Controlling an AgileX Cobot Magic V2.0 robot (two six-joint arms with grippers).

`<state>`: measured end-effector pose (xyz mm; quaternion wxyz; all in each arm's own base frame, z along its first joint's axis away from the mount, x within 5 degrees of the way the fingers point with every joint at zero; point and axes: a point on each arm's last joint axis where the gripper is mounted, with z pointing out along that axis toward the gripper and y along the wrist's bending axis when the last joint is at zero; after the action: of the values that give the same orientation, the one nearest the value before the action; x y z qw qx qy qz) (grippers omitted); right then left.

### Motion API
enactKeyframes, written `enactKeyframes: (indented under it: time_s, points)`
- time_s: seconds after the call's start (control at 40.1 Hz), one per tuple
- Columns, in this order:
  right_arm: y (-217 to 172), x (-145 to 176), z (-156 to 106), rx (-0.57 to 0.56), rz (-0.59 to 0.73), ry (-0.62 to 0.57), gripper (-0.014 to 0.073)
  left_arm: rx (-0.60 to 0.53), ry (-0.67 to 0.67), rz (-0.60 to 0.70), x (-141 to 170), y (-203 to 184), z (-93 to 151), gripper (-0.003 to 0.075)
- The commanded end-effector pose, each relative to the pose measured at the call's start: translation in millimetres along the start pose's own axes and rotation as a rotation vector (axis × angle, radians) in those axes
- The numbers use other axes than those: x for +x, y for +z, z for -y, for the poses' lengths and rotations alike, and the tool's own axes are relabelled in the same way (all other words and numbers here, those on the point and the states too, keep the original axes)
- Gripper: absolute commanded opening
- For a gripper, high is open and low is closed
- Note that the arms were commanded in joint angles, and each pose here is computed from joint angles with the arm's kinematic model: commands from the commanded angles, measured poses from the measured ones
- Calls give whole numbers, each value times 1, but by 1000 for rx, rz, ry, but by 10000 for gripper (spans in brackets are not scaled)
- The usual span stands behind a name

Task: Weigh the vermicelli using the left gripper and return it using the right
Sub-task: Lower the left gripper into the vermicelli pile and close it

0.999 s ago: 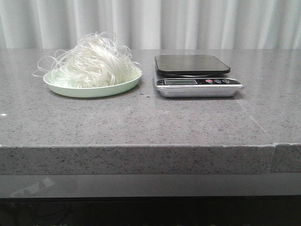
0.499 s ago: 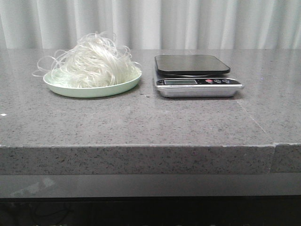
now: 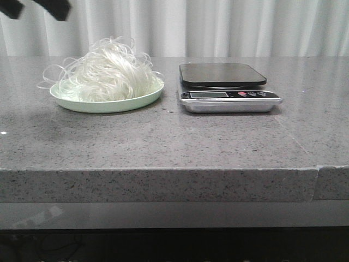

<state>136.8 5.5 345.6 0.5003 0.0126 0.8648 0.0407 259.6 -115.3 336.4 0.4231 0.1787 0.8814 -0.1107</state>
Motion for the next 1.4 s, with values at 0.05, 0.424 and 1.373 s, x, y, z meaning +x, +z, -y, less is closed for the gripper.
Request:
enactKeyframes:
  time_s: [0.05, 0.424, 1.373]
  points:
    - [-3, -12, 0, 0, 73, -11, 589, 21, -1, 93, -35, 19, 7, 565]
    - [-3, -12, 0, 0, 73, -11, 589, 32, -28, 45, -58, 82, 7, 565]
    - [-3, -12, 0, 0, 73, -11, 589, 8, 25, -89, -53, 105, 4, 155]
